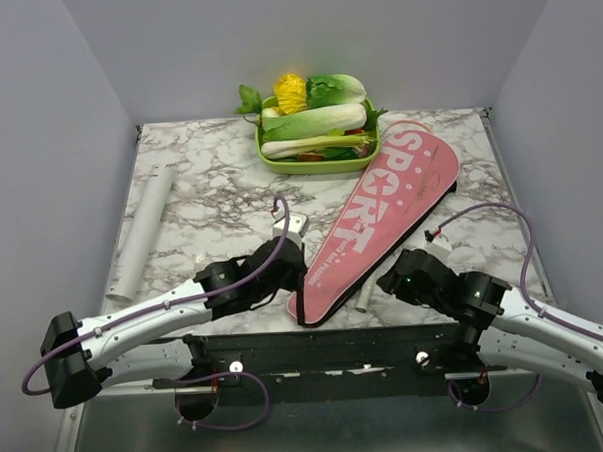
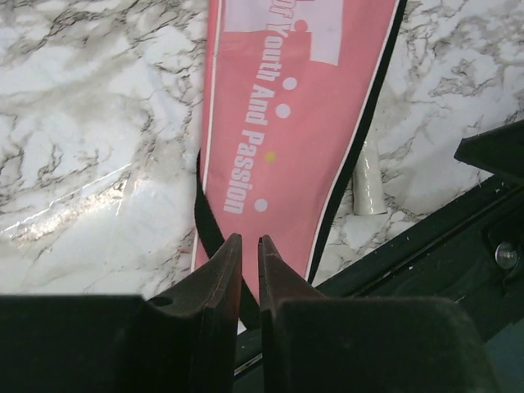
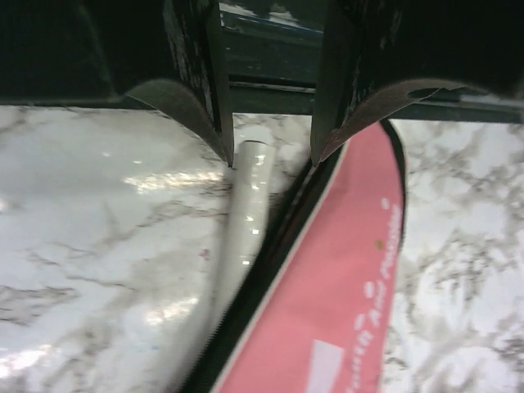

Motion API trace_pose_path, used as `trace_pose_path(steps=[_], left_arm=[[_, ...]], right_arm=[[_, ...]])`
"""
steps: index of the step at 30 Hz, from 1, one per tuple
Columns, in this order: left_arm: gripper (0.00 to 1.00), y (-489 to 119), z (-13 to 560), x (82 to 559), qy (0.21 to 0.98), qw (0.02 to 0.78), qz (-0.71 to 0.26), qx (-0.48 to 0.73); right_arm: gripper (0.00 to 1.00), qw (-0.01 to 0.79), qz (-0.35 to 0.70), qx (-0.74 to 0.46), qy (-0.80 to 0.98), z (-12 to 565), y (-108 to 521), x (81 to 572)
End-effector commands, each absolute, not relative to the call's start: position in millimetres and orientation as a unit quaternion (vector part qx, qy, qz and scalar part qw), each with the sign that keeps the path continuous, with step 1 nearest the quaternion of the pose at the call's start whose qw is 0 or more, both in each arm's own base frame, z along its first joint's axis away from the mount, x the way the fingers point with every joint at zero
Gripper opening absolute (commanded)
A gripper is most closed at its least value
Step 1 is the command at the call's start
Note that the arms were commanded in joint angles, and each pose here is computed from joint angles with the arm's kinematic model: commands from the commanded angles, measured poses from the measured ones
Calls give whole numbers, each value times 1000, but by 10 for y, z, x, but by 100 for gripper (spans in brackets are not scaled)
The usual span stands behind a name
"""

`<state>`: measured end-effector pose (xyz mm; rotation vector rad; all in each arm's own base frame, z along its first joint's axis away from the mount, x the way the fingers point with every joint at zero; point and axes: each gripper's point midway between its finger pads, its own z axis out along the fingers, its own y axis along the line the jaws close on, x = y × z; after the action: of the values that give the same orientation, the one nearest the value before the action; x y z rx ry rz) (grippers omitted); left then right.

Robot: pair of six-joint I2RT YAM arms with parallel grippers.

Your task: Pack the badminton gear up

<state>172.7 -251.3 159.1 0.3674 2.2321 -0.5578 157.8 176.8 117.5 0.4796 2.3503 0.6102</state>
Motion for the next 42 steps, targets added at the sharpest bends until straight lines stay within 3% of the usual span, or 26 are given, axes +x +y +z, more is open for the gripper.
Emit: trace_pose_path(steps=[1,9,10,17,27,42], left_arm=[[24,-2920,1576,1681,867,385,-222,228],[31,-3361,1231,1657,856,370,-186,310],[38,-3406,1160,1658,856,367,-180,317],[46,-3578,996,1598,847,362,-170,350],[49,-3654,792,1541,843,359,-121,382],[48,-3466,557,1813,828,393,15,401]], right_arm=[[52,341,146,214,904,1041,1304,1510],[56,336,136,217,906,997,1226,1468],[57,331,139,217,908,980,1236,1452],[57,321,159,217,908,877,1261,1394],[58,307,168,214,912,762,1305,1349],[58,290,189,211,914,657,1418,1321]])
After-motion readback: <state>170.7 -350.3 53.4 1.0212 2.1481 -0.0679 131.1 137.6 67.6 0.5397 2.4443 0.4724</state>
